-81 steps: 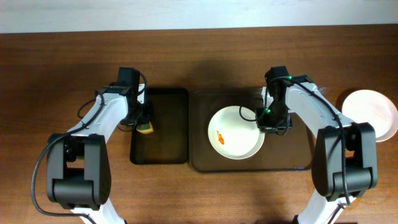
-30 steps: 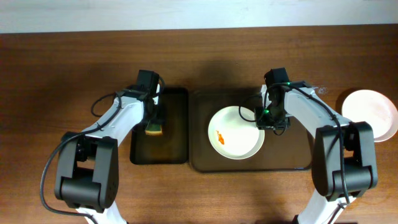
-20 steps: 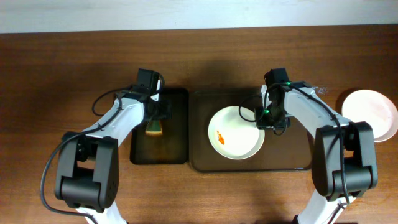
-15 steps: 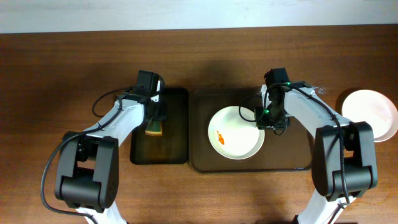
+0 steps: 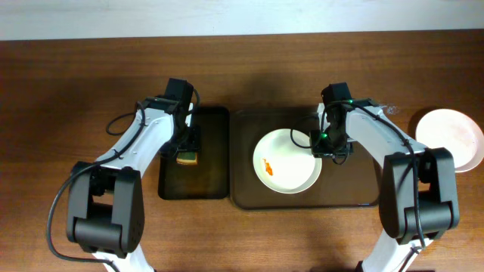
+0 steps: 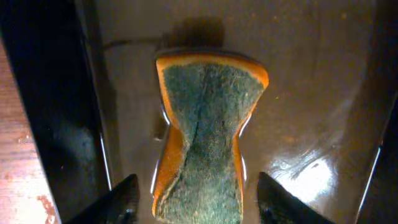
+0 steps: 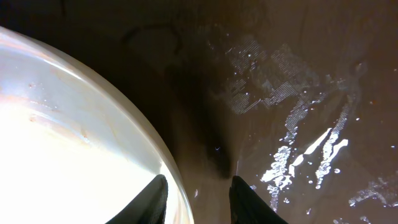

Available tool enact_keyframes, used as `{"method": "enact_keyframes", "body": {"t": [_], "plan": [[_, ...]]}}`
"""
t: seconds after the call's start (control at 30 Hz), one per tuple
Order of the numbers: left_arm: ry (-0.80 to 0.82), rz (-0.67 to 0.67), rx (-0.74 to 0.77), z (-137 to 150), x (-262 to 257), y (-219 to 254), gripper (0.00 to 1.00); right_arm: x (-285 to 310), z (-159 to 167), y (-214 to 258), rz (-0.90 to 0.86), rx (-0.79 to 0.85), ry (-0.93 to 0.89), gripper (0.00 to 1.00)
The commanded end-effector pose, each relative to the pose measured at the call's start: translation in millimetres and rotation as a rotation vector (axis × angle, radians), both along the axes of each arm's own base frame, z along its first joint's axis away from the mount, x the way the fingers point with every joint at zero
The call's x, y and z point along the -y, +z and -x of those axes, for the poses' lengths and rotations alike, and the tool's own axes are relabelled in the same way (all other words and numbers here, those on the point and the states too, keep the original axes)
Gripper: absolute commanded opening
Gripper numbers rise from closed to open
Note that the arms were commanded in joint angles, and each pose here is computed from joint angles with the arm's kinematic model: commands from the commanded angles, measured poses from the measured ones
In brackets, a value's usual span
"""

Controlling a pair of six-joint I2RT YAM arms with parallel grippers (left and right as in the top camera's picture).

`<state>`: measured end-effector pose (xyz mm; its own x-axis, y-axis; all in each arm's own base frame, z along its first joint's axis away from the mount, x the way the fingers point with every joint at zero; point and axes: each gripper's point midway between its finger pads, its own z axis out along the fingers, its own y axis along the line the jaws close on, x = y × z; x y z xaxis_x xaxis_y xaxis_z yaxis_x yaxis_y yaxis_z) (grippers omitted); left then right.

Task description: Clean dirty plates on tray and stack at the side

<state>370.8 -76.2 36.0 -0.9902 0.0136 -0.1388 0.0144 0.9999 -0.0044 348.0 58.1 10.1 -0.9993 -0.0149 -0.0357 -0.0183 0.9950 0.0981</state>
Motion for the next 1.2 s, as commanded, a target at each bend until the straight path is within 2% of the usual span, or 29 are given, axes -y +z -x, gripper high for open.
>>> {"method": "enact_keyframes", "body": {"t": [0.0,0.03,0.17,0.2,0.23,0.27,0.3,0.33,0.37,0.43,0.5,0.57,0.67,0.73,0.83,0.9,1.03,1.07,1.1,1.17], "plan": [[-0.007,-0.009,-0.043,13,-2,-14,0.53,1,1,2,0.008,0.005,-0.001,0.35],[-0.007,-0.011,-0.05,15,-2,-17,0.48,1,1,2,0.008,0.005,-0.001,0.34],[-0.007,-0.011,-0.054,21,-4,-28,0.37,1,1,2,0.008,0.006,-0.001,0.34],[-0.007,-0.011,-0.054,21,-4,-29,0.3,1,1,2,0.008,0.006,-0.001,0.34],[-0.007,-0.011,-0.053,21,-4,-29,0.1,1,1,2,0.008,0.006,-0.001,0.35],[-0.007,-0.011,-0.048,20,-3,-28,0.02,1,1,2,0.008,0.006,-0.001,0.35],[-0.006,-0.01,-0.046,19,-3,-28,0.26,1,1,2,0.008,0.006,0.0,0.35],[-0.006,-0.01,-0.043,18,-3,-27,0.72,1,1,2,0.008,0.006,0.0,0.35],[-0.006,-0.008,-0.037,16,-3,-25,0.87,1,0,2,0.008,0.007,0.0,0.35],[-0.006,-0.003,-0.013,7,-1,-19,0.88,0,-2,2,0.007,0.016,0.0,0.35],[-0.006,0.005,0.025,-3,2,-14,0.84,0,-5,2,0.005,0.029,-0.001,0.35],[-0.007,0.014,0.066,-13,4,-12,0.72,0,-7,2,0.004,0.038,-0.001,0.35],[-0.008,0.018,0.083,-17,5,-12,0.63,0,-8,2,0.005,0.04,-0.001,0.35],[-0.016,0.018,0.084,-15,8,-16,0.59,0,-8,2,0.008,0.043,-0.001,0.35],[-0.027,0.017,0.08,-8,11,-27,0.58,0,-8,2,0.008,0.043,-0.001,0.35],[-0.025,0.014,0.077,-5,9,-33,0.26,0,-8,2,0.008,0.043,-0.001,0.35],[-0.026,0.02,0.089,-7,10,-34,0.0,0,-8,2,0.008,0.043,-0.001,0.35],[-0.027,0.022,0.079,-6,11,-31,0.0,0,-9,3,0.004,0.044,-0.001,0.35],[-0.027,0.019,0.064,-5,11,-27,0.0,-3,-10,5,-0.017,0.044,0.005,0.46],[-0.035,0.015,0.061,-8,11,-10,0.0,-12,-12,17,-0.092,0.037,0.026,0.55]]}}
